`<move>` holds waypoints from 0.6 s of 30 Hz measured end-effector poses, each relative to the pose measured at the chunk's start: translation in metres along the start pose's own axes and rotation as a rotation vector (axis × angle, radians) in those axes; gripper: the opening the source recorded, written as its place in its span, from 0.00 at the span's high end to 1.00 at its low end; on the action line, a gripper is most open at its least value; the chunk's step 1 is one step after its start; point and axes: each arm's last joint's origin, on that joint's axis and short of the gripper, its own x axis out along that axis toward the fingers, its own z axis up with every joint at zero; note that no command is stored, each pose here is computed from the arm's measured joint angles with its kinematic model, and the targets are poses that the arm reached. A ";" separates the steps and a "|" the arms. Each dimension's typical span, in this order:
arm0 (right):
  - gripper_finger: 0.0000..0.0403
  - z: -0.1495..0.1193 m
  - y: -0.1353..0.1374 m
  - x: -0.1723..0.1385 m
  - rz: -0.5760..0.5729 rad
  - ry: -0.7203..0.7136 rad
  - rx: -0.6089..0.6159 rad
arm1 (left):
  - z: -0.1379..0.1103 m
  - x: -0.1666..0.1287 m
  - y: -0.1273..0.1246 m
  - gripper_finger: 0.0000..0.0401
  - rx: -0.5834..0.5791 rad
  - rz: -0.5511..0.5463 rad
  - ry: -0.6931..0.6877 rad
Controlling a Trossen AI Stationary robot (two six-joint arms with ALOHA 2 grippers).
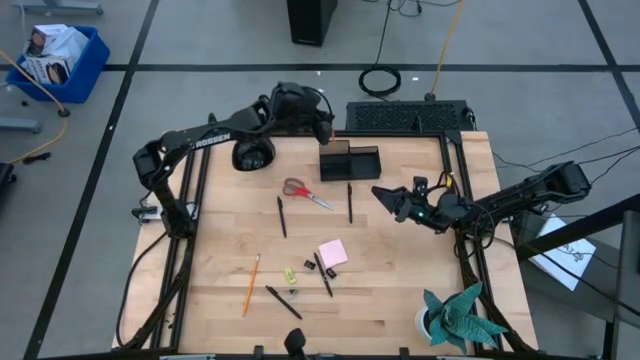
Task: Pick and place office supplies into organizer
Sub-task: Put the orange pencil into the black desk organizer
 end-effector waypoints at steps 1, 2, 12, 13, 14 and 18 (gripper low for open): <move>0.72 0.000 0.000 0.000 -0.001 0.001 -0.001 | 0.002 -0.003 -0.001 0.98 0.001 -0.004 -0.005; 0.73 0.000 0.000 0.000 -0.002 0.000 -0.001 | 0.003 -0.004 -0.001 0.98 0.001 -0.006 -0.014; 0.74 0.001 -0.001 0.000 -0.025 -0.025 -0.024 | -0.007 0.006 0.005 0.94 0.026 0.063 0.038; 0.74 0.001 -0.001 0.000 -0.025 -0.024 -0.022 | -0.009 0.008 0.005 0.95 0.034 0.069 0.038; 0.74 0.001 -0.001 0.000 -0.025 -0.023 -0.022 | -0.008 0.010 0.005 0.96 0.041 0.068 0.027; 0.74 0.001 -0.001 0.000 -0.025 -0.021 -0.023 | -0.013 0.019 0.007 0.96 0.042 0.069 0.028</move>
